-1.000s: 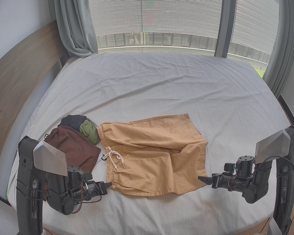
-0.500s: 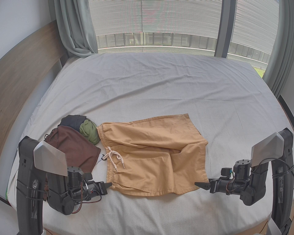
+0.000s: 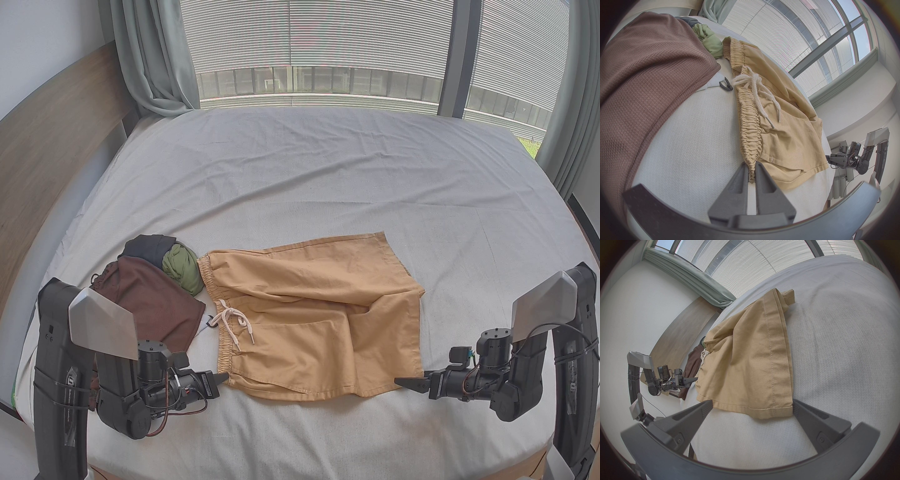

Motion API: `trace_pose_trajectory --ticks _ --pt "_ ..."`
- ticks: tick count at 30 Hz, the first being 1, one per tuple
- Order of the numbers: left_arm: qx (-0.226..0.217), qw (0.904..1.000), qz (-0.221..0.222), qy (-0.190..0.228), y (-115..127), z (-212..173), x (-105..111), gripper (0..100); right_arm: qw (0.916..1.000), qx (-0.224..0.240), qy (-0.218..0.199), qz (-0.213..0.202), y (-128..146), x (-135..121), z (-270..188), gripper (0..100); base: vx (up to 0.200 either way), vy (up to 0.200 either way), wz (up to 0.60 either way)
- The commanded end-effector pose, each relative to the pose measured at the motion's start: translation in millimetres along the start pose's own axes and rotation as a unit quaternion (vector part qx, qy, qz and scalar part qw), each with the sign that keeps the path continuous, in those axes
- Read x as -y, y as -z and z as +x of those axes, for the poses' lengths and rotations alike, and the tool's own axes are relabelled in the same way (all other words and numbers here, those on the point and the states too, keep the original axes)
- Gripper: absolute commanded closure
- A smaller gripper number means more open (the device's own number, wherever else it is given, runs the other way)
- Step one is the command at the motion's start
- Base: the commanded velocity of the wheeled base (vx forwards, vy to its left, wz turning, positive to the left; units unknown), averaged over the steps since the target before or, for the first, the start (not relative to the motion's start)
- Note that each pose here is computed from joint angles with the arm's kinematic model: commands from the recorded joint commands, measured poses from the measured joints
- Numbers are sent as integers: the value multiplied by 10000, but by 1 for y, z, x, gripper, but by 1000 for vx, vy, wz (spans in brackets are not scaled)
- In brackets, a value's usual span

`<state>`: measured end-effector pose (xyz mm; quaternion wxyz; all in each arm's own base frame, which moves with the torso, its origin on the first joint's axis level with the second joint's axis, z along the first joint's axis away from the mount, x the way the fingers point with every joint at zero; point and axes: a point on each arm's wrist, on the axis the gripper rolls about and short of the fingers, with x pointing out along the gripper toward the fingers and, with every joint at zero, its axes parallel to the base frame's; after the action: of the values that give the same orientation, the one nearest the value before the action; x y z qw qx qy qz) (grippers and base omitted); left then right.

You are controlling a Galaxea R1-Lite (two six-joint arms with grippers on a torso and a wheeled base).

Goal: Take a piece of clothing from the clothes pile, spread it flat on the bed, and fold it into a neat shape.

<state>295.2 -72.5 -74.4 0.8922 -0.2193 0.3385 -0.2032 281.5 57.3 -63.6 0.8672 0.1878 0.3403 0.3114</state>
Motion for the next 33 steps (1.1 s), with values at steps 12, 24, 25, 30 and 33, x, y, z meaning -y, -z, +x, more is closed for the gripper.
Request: trace_pose_trajectory --ticks 12,24,25,30,33 --pt "-2 10000 -4 0 0 0 0 100 9997 113 -210 -12 -9 0 -13 0 0 0 0" --pt "-12 10000 -3 2 1 0 0 100 9995 193 -221 67 -13 4 -12 0 0 0 0" --pt "-12 10000 -3 2 1 0 0 100 9995 193 -221 67 -12 4 -11 0 0 0 0" --pt "-12 10000 -3 2 1 0 0 100 9995 210 -212 69 -13 6 -9 0 0 0 0" --pt "-6 10000 8 5 0 1 0 100 9995 239 -194 73 -14 8 -10 100 0 0 0"
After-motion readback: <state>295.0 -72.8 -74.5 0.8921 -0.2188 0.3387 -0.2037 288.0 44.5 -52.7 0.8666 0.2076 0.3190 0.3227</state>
